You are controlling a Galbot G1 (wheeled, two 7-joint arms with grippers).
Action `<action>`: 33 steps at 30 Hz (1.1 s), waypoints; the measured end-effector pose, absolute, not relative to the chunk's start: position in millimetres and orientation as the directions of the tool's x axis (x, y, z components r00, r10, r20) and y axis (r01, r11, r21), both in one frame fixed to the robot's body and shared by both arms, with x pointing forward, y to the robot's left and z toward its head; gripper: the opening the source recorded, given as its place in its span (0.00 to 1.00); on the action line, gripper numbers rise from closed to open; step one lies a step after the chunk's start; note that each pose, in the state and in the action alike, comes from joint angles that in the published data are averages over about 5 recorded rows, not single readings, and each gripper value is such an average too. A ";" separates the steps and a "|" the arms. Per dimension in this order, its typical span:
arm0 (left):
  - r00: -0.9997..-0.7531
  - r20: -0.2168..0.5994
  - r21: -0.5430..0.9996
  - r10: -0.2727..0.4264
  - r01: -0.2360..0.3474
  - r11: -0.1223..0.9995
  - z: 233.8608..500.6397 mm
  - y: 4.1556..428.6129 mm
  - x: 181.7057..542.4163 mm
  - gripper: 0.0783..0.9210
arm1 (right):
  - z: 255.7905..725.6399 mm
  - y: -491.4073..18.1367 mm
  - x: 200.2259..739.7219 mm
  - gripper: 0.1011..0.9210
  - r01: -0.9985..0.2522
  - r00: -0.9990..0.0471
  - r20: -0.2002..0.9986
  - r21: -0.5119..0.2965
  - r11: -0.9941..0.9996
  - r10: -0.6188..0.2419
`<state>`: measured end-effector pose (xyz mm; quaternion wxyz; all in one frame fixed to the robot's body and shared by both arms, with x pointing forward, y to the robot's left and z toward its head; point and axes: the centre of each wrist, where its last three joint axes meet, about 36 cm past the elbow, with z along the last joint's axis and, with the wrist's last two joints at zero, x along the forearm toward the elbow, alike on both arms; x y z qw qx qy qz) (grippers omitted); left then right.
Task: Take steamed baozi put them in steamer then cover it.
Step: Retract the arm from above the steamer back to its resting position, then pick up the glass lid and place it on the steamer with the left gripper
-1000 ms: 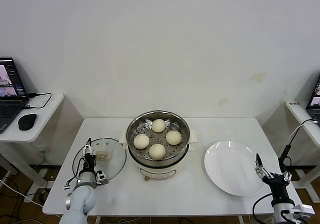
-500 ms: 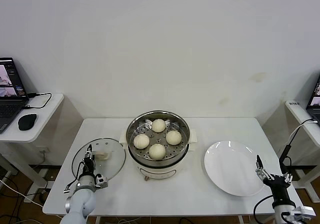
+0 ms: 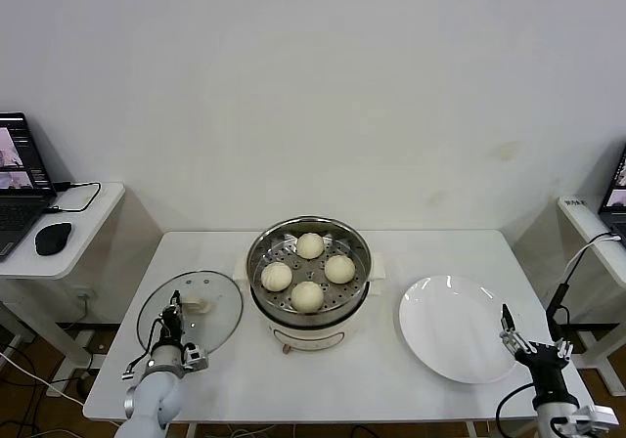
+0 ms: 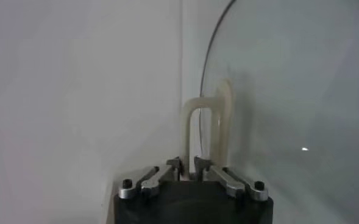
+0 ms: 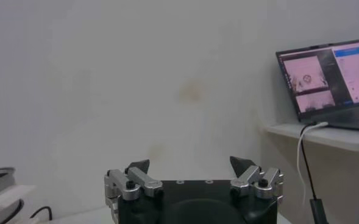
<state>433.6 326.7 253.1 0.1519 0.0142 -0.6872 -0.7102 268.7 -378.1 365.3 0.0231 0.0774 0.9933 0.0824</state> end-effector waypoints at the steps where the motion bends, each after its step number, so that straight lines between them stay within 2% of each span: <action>1: -0.953 0.189 0.980 -0.236 0.197 -0.010 253.6 327.3 432.8 0.08 | 365.5 -378.1 268.9 0.88 0.149 -0.987 -0.034 0.167 0.975 0.157; 5: -0.951 0.189 0.980 -0.243 0.198 -0.012 259.9 329.5 428.7 0.08 | 367.1 -377.5 270.5 0.88 0.145 -0.987 -0.041 0.169 0.975 0.154; 10: -0.953 0.167 0.985 -0.253 0.174 -0.006 279.7 326.6 421.7 0.08 | 370.4 -376.5 273.8 0.88 0.137 -0.987 -0.056 0.173 0.975 0.148; 20: -0.961 0.089 0.996 -0.262 0.093 -0.004 337.0 304.0 392.8 0.08 | 378.1 -369.8 279.1 0.88 0.109 -0.989 -0.081 0.185 0.977 0.125; 27: -0.947 0.052 0.998 -0.319 0.059 -0.013 380.9 291.2 373.7 0.08 | 382.8 -363.0 282.0 0.88 0.093 -0.989 -0.098 0.202 0.975 0.115; 33: -0.941 0.019 1.000 -0.338 0.025 -0.014 417.2 283.9 359.0 0.08 | 385.8 -358.7 281.2 0.88 0.081 -0.989 -0.106 0.205 0.975 0.105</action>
